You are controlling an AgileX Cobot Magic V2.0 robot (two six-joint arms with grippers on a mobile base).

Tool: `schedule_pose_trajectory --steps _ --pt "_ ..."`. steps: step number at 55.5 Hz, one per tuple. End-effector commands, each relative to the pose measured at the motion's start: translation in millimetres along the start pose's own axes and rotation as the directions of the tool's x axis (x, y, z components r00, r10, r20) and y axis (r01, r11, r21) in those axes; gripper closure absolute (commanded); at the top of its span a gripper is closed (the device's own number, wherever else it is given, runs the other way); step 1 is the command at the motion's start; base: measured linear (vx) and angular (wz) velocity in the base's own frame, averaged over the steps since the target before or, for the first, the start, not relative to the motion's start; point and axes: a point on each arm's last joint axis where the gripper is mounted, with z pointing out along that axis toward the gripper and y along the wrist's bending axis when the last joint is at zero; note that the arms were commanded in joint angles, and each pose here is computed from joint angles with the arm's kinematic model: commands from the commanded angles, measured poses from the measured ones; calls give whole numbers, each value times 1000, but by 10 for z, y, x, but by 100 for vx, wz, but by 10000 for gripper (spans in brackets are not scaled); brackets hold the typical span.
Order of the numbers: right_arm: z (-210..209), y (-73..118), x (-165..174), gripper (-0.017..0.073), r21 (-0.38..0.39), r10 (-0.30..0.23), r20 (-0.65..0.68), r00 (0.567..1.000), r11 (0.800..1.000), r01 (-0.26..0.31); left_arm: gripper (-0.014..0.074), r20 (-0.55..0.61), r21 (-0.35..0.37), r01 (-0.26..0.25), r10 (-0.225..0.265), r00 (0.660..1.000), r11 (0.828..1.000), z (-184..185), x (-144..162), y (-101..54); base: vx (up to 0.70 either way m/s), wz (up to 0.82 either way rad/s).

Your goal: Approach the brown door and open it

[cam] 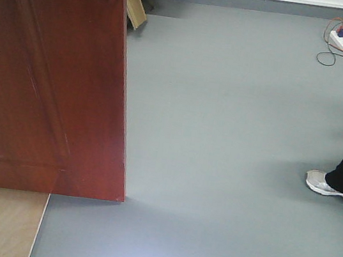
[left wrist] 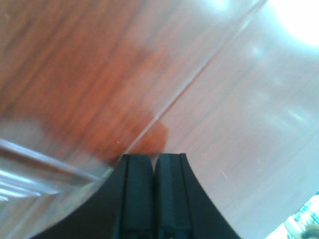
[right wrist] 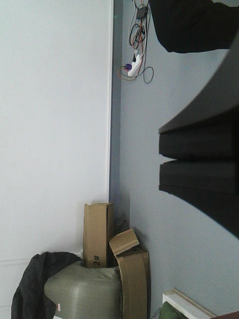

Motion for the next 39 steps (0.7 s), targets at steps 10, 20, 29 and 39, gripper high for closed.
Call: schedule_pose_trajectory --steps 10,20,29,39 --pt "-7 -3 -59 559 6 -10 84 996 1000 9 597 72 65 -5 0 997 998 -135 -167 -342 9 4" --pt "-7 -3 -59 559 6 -10 84 996 1000 9 597 73 64 -4 0 997 998 -134 -167 -340 6 3" --pt "-7 -3 -59 559 6 -10 84 996 1000 9 597 73 64 -4 0 997 998 -134 -167 -340 2 2" --pt "-7 -3 -59 559 6 -10 84 996 1000 9 597 73 64 -4 0 997 998 -134 -167 -340 0 0"
